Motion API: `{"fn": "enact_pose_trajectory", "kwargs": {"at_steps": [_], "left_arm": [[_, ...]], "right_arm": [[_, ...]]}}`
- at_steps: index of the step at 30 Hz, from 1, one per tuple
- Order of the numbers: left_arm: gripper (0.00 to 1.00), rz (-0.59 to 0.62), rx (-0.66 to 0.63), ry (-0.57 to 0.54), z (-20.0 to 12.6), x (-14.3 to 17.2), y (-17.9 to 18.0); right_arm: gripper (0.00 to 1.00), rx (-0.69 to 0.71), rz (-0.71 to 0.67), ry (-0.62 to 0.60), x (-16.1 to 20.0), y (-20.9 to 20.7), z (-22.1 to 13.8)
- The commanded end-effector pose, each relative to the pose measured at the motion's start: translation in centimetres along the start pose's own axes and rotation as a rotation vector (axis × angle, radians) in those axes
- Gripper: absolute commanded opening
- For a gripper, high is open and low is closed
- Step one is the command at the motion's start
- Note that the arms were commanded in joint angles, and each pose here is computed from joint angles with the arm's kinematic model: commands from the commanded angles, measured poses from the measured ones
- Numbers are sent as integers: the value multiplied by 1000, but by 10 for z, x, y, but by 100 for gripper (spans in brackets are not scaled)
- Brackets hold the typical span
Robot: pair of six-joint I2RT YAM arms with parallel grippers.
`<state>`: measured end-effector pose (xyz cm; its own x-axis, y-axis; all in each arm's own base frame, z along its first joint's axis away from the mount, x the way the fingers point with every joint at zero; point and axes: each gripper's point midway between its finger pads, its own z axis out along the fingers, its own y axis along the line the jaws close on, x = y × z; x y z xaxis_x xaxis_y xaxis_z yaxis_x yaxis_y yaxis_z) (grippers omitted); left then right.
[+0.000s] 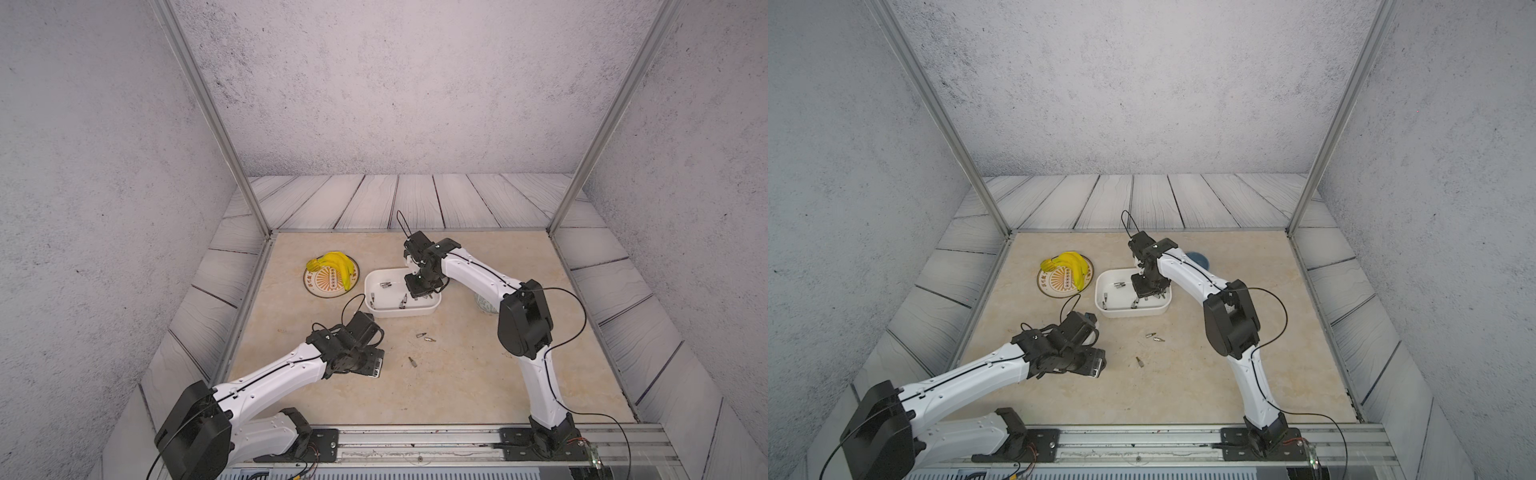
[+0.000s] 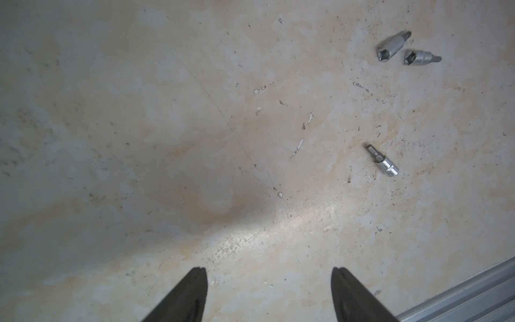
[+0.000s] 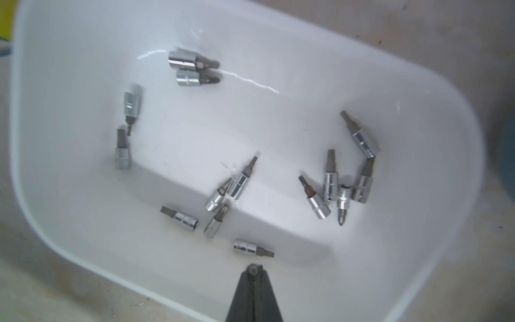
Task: Put the bit on the desktop into the storage box
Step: Place the screwdriver bit in the storage box.
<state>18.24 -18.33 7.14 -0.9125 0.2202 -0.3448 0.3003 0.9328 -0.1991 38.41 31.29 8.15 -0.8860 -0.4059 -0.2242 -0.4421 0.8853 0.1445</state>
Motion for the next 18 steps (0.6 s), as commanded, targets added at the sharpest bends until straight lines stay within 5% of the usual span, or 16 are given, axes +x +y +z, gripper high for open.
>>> {"fn": "enact_pose_trajectory", "kwargs": {"at_steps": [1, 12, 18], "left_arm": [[76, 2, -17, -3, -1, -1, 1], [74, 33, -31, 28, 10, -9, -11], [73, 57, -2, 1, 23, -22, -38]], "right_arm": [[0, -31, 5, 47, 4, 2, 13], [0, -13, 18, 101, 7, -7, 53], [24, -17, 25, 24, -8, -9, 36]]}}
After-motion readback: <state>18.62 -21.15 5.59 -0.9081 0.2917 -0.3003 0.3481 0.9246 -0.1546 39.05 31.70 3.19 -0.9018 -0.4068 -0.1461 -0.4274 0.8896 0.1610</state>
